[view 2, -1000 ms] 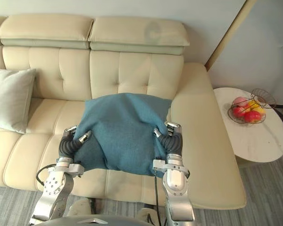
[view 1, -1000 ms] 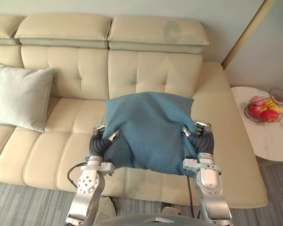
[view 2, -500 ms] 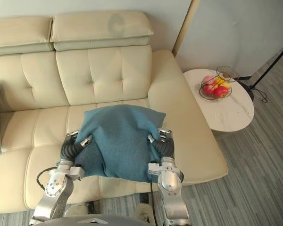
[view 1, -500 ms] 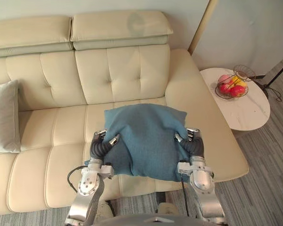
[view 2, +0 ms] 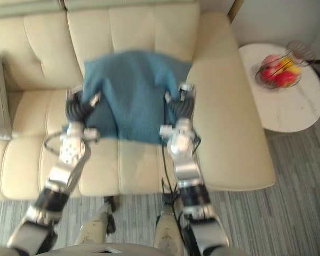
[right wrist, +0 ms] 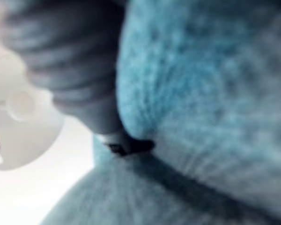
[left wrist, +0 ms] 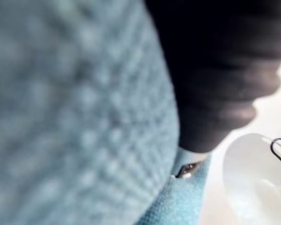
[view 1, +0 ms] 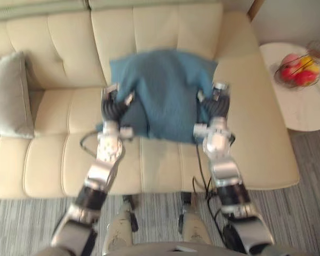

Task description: Pick up cushions and gather them together orderly.

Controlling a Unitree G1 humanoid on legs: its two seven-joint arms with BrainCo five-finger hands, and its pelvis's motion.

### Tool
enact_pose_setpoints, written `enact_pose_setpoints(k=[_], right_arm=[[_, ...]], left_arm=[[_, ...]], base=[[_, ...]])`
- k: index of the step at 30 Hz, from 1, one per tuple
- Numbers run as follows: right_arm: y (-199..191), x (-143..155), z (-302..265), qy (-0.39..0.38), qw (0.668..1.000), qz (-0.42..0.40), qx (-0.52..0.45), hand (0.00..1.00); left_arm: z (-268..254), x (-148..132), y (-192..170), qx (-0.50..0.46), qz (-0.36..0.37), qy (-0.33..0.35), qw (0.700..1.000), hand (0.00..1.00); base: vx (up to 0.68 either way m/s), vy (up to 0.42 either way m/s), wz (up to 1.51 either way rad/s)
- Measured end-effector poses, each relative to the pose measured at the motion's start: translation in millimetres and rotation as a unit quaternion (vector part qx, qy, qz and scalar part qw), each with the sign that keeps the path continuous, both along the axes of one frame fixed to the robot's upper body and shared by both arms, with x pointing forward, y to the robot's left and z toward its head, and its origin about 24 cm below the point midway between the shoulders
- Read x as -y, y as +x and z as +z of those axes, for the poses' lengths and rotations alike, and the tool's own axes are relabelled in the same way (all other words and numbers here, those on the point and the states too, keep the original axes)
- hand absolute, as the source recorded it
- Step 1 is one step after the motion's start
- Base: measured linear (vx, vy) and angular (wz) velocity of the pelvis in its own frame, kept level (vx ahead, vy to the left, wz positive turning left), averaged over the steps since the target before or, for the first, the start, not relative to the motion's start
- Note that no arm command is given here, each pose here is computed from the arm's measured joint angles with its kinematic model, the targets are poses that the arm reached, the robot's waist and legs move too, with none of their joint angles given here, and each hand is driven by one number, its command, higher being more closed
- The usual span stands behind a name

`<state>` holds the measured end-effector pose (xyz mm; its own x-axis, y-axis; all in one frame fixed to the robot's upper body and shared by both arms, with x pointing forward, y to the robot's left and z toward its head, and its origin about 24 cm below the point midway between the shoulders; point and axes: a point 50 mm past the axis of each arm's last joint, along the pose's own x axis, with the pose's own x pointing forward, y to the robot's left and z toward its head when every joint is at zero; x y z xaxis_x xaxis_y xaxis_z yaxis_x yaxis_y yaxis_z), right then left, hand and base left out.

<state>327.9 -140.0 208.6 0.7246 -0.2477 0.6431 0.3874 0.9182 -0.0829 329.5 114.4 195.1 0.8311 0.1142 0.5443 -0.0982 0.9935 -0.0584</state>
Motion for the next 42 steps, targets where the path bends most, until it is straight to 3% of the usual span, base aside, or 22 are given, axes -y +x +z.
enact_pose_setpoints(k=[4,5,11,16,19,26,28,37,42], right_arm=[[14.8,-0.4,97.8,0.009,0.991,-0.040,0.127,1.00],[15.3,-1.7,117.6,0.009,0.987,-0.051,0.150,0.00],[15.0,3.7,176.4,0.070,0.974,-0.091,0.197,0.00],[16.7,14.8,179.4,0.123,0.972,-0.081,0.185,0.00],[15.9,20.5,164.5,0.131,0.973,-0.072,0.177,0.00],[32.7,30.2,63.4,0.143,0.988,-0.045,0.034,0.00],[32.2,34.1,49.7,0.146,0.988,-0.041,0.016,0.00],[6.7,72.0,41.5,0.170,0.982,-0.057,0.060,0.00],[-19.4,106.1,11.6,0.156,0.983,-0.088,0.045,0.00]], left_arm=[[85.2,-4.2,24.9,0.100,0.052,0.021,0.993,1.00],[102.5,-7.1,27.0,0.119,0.067,0.012,0.991,0.00],[160.9,-13.1,33.5,0.159,0.107,-0.025,0.981,0.00],[175.1,-13.2,30.3,0.173,0.105,-0.037,0.979,0.00],[161.3,-16.0,35.4,0.152,0.097,-0.030,0.983,0.00],[26.0,-33.5,56.0,-0.053,0.078,-0.058,0.994,0.00],[10.0,-34.7,54.8,-0.074,0.073,-0.054,0.993,0.00],[5.8,-47.8,51.0,-0.075,0.059,-0.076,0.993,0.00],[3.8,-82.7,26.3,-0.030,0.085,-0.081,0.993,0.00]], base=[[-0.11,-0.003,0.09],[-0.07,-0.004,0.14],[-0.03,-0.014,0.14],[-0.02,0.001,0.03],[-0.02,0.002,-0.04],[-0.01,-0.050,-0.01],[0.00,-0.101,-0.08],[-0.02,-0.102,-0.05],[0.00,-0.096,0.05]])
